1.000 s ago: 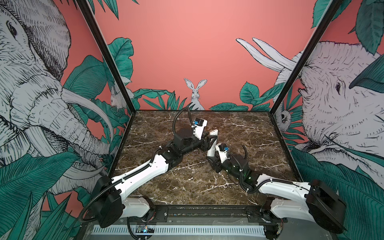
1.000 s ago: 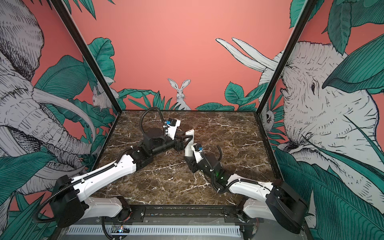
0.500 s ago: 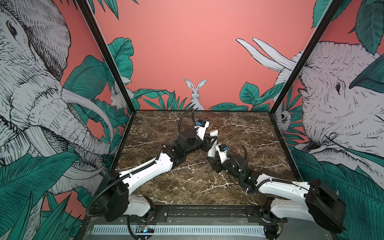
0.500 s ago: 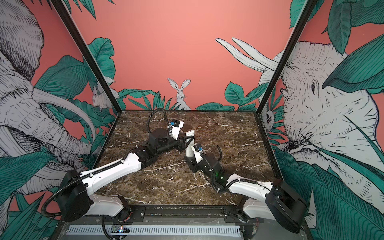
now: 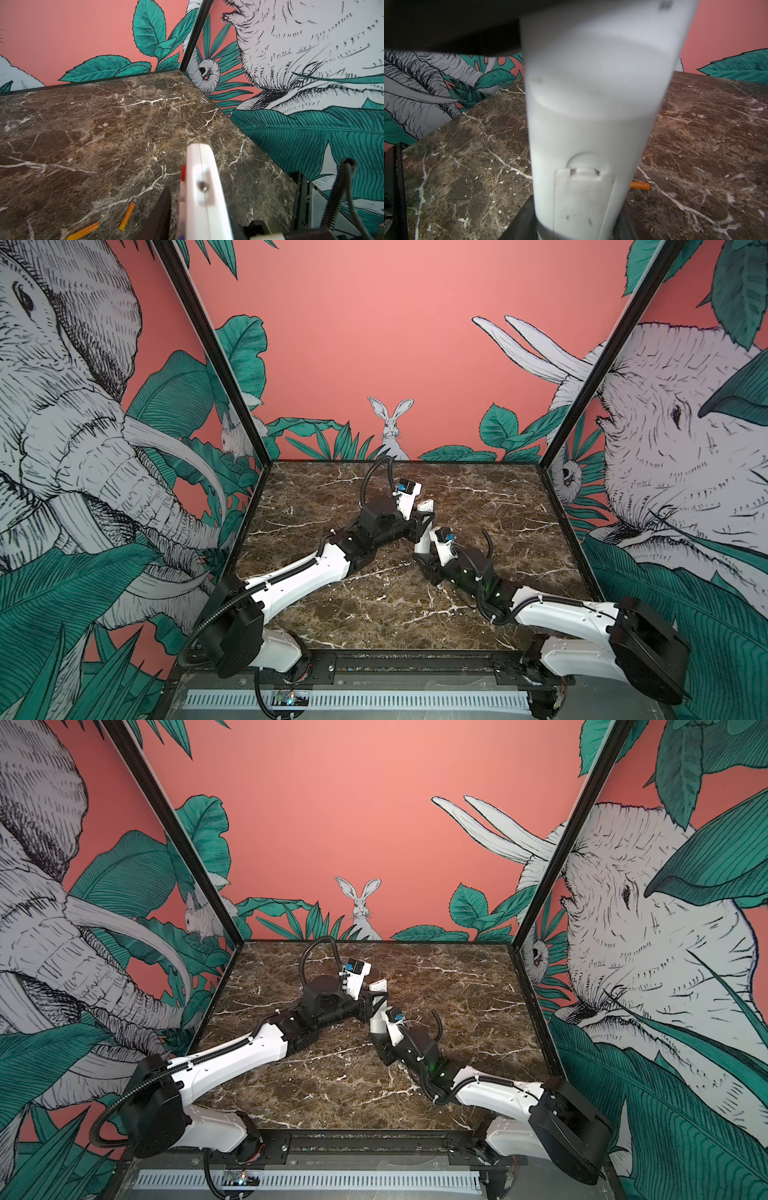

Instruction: Load the batteries into the remote control

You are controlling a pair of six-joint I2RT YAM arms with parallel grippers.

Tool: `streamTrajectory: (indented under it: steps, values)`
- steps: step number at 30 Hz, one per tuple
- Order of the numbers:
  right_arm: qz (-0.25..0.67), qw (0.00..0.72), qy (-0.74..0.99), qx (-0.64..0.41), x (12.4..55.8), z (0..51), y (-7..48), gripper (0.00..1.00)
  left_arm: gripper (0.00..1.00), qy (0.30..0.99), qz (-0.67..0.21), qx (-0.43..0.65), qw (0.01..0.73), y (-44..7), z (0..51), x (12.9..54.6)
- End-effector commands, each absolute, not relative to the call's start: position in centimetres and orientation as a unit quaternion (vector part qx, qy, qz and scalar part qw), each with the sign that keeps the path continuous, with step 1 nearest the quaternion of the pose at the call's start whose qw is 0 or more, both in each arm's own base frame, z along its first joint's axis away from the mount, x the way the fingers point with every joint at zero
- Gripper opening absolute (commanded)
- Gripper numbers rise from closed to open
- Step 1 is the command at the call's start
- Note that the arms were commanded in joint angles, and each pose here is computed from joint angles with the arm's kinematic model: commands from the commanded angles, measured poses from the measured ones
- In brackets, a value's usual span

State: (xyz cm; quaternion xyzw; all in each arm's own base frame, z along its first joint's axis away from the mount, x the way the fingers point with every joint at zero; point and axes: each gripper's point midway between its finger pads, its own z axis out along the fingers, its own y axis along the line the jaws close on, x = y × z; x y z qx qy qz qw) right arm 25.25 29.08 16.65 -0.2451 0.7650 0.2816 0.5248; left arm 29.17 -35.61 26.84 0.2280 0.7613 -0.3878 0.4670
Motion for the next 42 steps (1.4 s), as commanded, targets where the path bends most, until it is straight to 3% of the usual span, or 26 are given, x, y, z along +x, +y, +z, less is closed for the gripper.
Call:
streamTrajectory:
  steps: [1,12,18,24,33,42]
  values:
    - [0.297,0.555,0.740,-0.237,25.6,19.4,29.8,0.00,0.29,0.747,-0.402,0.225,0.480,-35.9,28.7,29.1]
    - [0.303,0.553,0.737,-0.244,25.3,19.3,30.1,0.02,0.02,0.746,-0.408,0.233,0.471,-36.0,28.5,28.7]
    - [0.317,0.549,0.721,-0.280,24.5,19.3,31.2,0.51,0.00,0.761,-0.386,0.236,0.465,-35.6,27.7,29.0]
    - [0.304,0.549,0.705,-0.331,23.7,18.9,31.9,0.83,0.00,0.776,-0.384,0.231,0.445,-34.1,26.8,29.7]
    - [0.308,0.556,0.638,-0.435,21.0,18.5,33.1,0.89,0.00,0.796,-0.387,0.223,0.410,-29.3,25.6,30.4]
    - [0.295,0.573,0.542,-0.539,18.5,19.1,34.2,0.97,0.00,0.801,-0.443,0.184,0.359,-25.9,24.4,29.1]
